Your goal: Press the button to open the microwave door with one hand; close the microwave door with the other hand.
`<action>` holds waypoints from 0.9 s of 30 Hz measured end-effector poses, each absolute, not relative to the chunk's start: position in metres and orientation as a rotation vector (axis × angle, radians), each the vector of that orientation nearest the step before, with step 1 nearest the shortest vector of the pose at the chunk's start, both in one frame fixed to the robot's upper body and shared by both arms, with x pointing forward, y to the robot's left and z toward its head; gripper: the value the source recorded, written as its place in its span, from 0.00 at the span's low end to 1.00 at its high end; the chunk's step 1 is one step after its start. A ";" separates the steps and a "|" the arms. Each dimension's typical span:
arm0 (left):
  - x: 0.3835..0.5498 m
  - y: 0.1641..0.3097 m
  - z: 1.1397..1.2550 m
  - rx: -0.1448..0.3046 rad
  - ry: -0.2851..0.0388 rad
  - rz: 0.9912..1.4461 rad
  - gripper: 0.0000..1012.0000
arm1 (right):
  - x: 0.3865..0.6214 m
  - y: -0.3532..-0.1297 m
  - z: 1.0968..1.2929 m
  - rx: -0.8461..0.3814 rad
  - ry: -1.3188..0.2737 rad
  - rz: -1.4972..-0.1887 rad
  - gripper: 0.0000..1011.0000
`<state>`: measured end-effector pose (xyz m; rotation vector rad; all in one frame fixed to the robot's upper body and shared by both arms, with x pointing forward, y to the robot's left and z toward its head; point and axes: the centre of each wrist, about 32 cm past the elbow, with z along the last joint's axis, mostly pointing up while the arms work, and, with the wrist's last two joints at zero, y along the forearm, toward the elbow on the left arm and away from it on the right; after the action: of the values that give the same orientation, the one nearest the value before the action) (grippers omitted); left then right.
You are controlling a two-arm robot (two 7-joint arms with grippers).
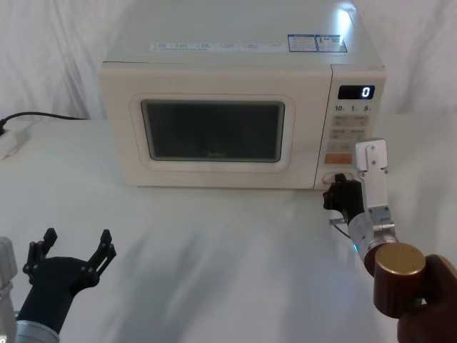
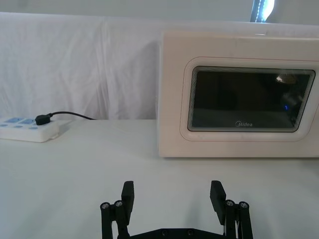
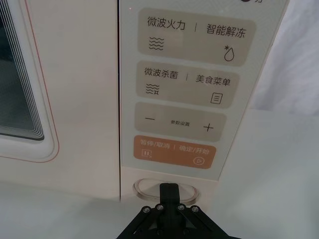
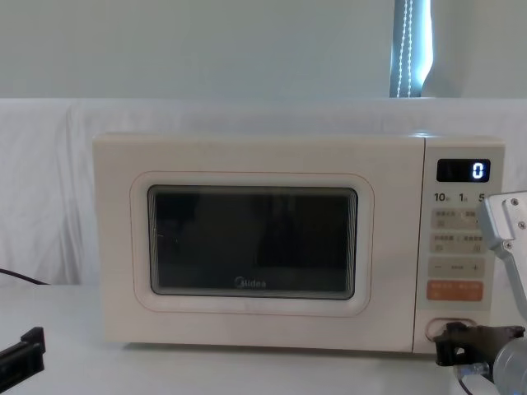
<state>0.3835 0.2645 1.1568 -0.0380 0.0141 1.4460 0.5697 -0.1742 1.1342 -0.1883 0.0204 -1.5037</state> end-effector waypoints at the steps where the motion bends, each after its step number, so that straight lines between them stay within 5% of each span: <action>1: 0.384 0.265 1.157 -0.038 0.014 1.446 0.99 | 0.570 -0.174 1.134 -0.188 0.021 -1.504 0.00; 27: 0.384 0.265 1.157 -0.038 0.014 1.446 0.99 | 0.574 -0.178 1.133 -0.155 0.046 -1.520 0.00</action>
<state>0.3835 0.2645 1.1568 -0.0380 0.0141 1.4460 0.5739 -0.1782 1.1329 -0.1554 0.0459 -1.5198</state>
